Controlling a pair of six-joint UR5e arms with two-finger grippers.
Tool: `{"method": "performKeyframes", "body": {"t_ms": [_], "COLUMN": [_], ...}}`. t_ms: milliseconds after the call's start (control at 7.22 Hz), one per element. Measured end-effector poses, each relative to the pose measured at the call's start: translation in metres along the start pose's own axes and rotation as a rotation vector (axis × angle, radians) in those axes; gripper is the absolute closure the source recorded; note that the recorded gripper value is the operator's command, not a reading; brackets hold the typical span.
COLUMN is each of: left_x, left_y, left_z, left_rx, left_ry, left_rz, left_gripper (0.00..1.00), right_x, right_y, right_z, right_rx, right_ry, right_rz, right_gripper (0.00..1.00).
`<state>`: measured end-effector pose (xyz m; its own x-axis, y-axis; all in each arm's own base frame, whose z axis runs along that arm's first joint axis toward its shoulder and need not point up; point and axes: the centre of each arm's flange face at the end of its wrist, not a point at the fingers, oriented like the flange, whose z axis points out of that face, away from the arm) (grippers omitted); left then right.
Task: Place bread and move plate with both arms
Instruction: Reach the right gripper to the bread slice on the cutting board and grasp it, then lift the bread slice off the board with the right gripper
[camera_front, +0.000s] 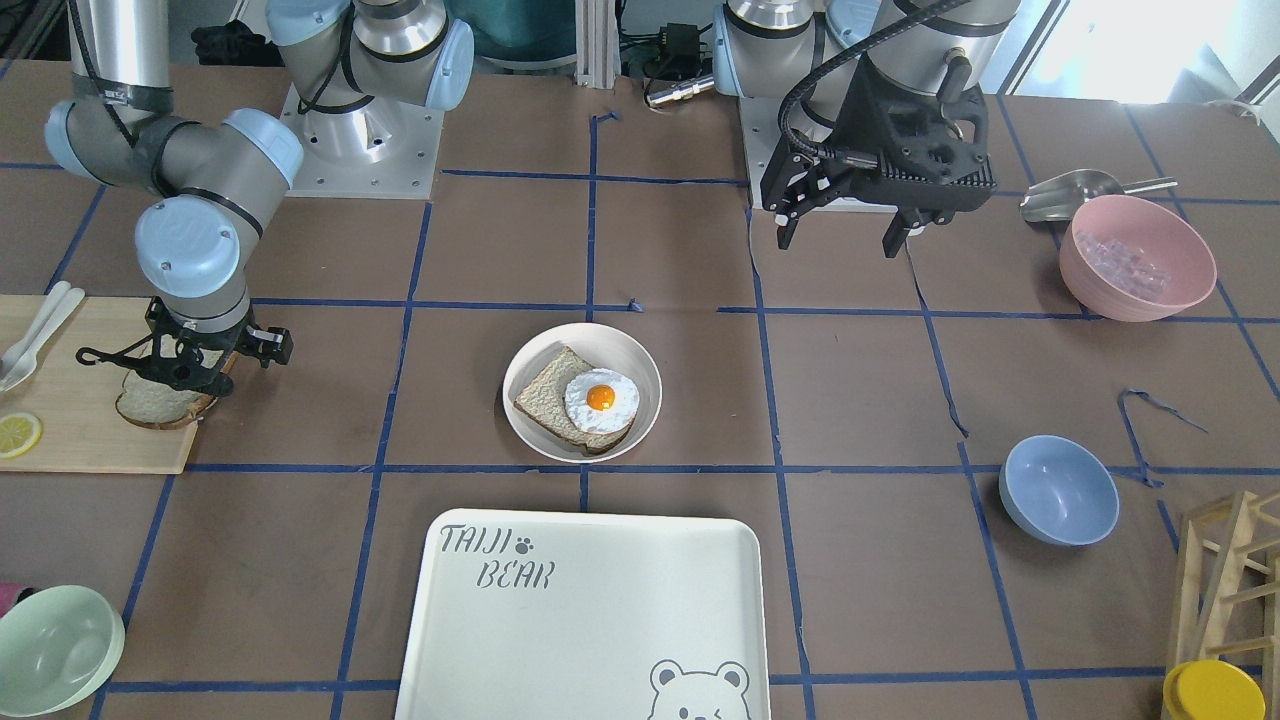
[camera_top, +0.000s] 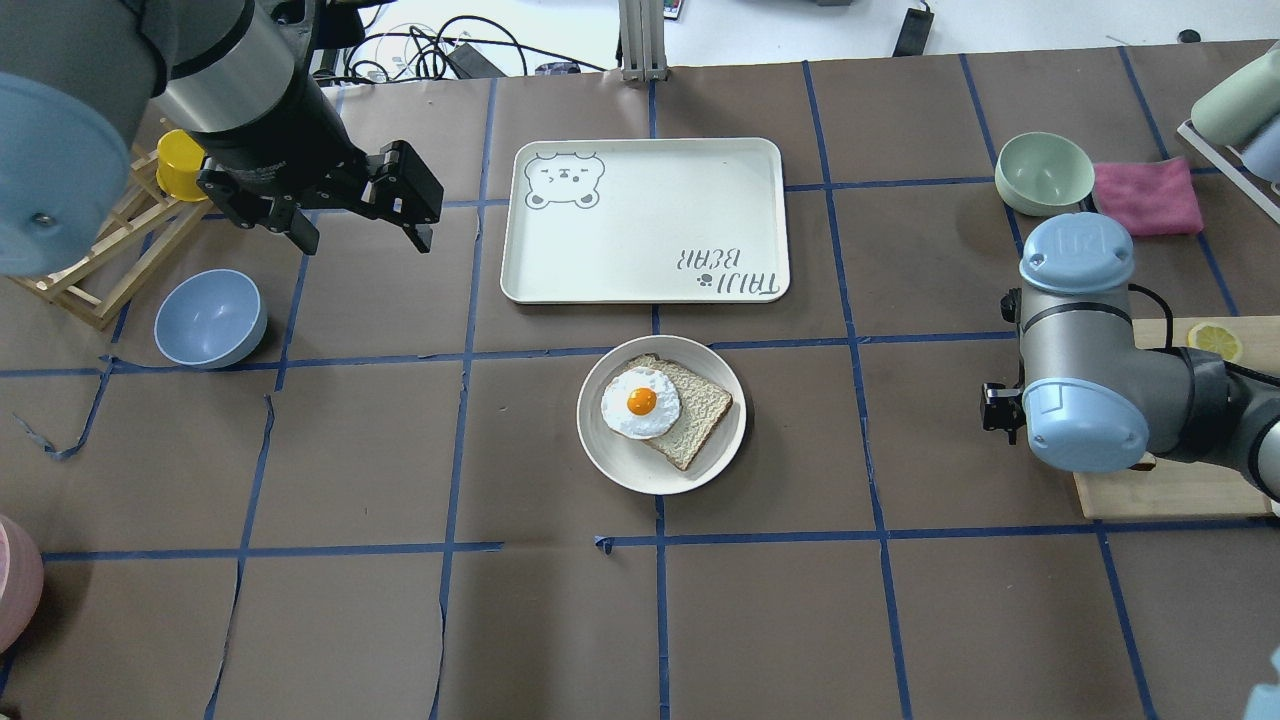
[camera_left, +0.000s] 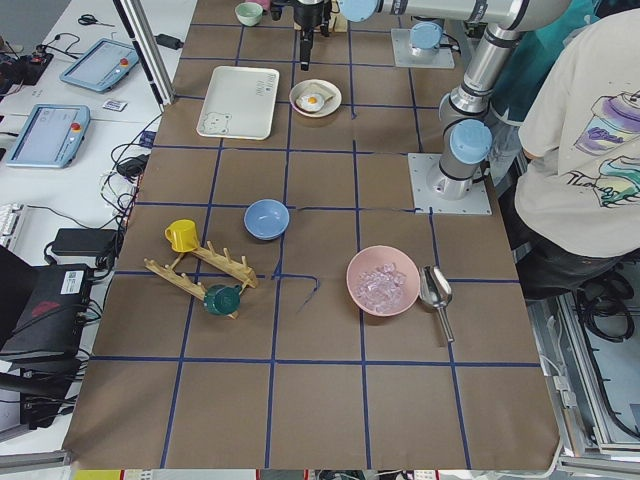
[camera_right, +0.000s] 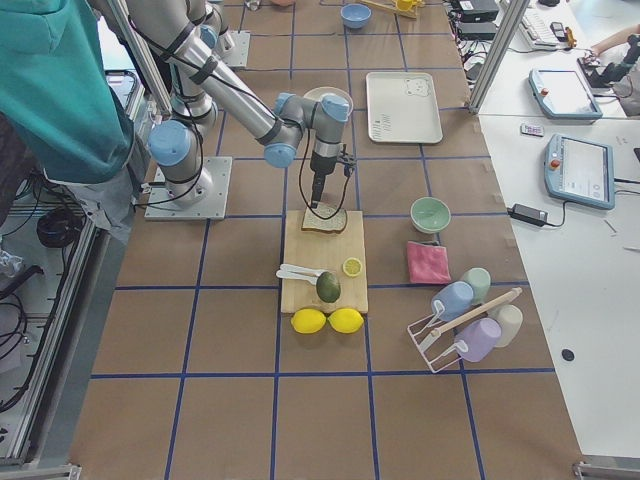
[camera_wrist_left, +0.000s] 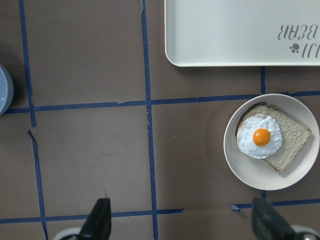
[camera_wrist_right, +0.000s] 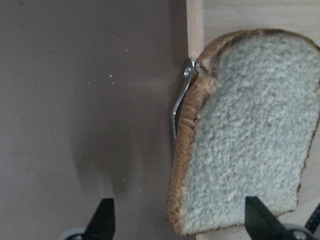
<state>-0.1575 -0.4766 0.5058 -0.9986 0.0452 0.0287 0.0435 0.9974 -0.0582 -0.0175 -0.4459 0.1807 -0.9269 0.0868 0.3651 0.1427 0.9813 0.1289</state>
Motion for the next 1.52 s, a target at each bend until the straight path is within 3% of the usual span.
{"method": "performKeyframes", "body": {"t_ms": [277, 692, 969, 1246, 1523], "left_x": [0.0000, 0.0000, 0.0000, 0.0000, 0.0000], "left_y": [0.0000, 0.0000, 0.0000, 0.0002, 0.0001], "left_z": [-0.0001, -0.0002, -0.0002, -0.0005, -0.0002], "left_rx": [0.000, 0.000, 0.000, 0.000, -0.001], "left_ry": [0.000, 0.000, 0.000, 0.000, 0.000], "left_rz": [0.000, 0.000, 0.000, 0.000, 0.000], "left_gripper": [0.00, 0.00, 0.00, 0.00, 0.00], "right_x": [0.0013, 0.0051, 0.0077, 0.0083, 0.0066], "right_y": [-0.0016, -0.0027, -0.0035, -0.0043, -0.0042], "right_z": [0.0018, 0.0054, 0.0066, 0.0062, 0.0052], "right_rx": [0.002, -0.005, -0.009, -0.011, -0.012], "right_ry": [0.015, 0.017, 0.027, 0.026, 0.004], "right_rz": [-0.009, -0.009, -0.016, -0.019, -0.019], "right_gripper": [0.34, 0.49, 0.78, 0.97, 1.00]}}
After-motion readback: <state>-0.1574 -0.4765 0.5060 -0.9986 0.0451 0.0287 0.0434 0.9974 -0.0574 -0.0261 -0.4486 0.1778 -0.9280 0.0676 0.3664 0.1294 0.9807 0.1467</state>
